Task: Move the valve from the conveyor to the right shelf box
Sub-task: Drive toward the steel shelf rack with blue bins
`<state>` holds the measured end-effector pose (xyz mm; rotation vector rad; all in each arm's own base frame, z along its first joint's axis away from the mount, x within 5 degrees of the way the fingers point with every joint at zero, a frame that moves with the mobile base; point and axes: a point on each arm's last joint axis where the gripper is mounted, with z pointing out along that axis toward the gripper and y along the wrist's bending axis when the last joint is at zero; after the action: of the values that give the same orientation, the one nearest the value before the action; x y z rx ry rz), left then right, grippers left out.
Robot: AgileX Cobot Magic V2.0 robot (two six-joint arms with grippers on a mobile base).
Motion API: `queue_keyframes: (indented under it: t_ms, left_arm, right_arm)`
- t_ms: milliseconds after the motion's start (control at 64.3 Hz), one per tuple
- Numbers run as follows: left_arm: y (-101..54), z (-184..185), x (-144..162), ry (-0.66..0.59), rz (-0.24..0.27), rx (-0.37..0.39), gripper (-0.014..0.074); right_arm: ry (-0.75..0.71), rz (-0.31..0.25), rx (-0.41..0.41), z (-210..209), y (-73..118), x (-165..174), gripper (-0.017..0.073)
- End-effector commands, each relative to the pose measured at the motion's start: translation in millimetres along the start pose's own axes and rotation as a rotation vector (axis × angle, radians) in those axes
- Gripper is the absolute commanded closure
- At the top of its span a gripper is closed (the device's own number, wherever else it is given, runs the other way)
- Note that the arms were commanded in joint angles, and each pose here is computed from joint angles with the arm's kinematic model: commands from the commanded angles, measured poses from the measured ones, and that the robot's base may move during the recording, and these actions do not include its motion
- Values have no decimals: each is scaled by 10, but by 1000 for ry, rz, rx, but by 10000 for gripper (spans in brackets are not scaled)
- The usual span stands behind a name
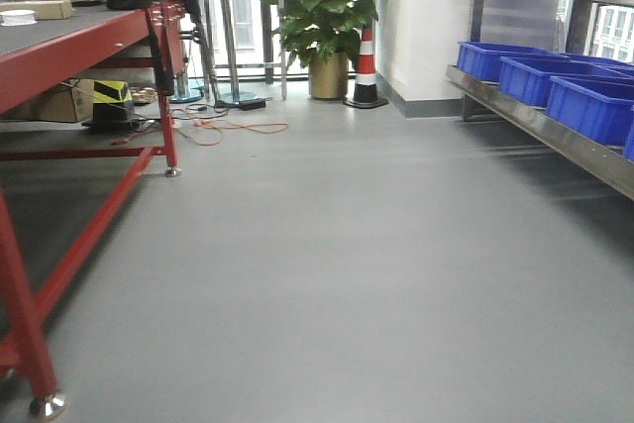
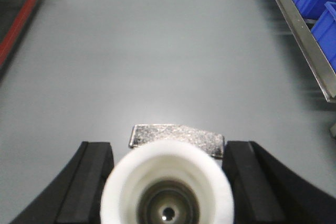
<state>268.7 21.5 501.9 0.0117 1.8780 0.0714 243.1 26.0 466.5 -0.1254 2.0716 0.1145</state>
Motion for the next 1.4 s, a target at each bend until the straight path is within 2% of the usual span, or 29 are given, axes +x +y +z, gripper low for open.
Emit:
queue_keyframes:
  t_ms: [0, 1383]
  left_arm:
    - [-1, -86, -104, -81, -10, -3, 704]
    - [-1, -86, -107, -84, -10, -3, 704]
  right_arm:
    - [-103, -5, 9, -103, -4, -110, 711]
    - [-105, -5, 9, -103, -5, -112, 711]
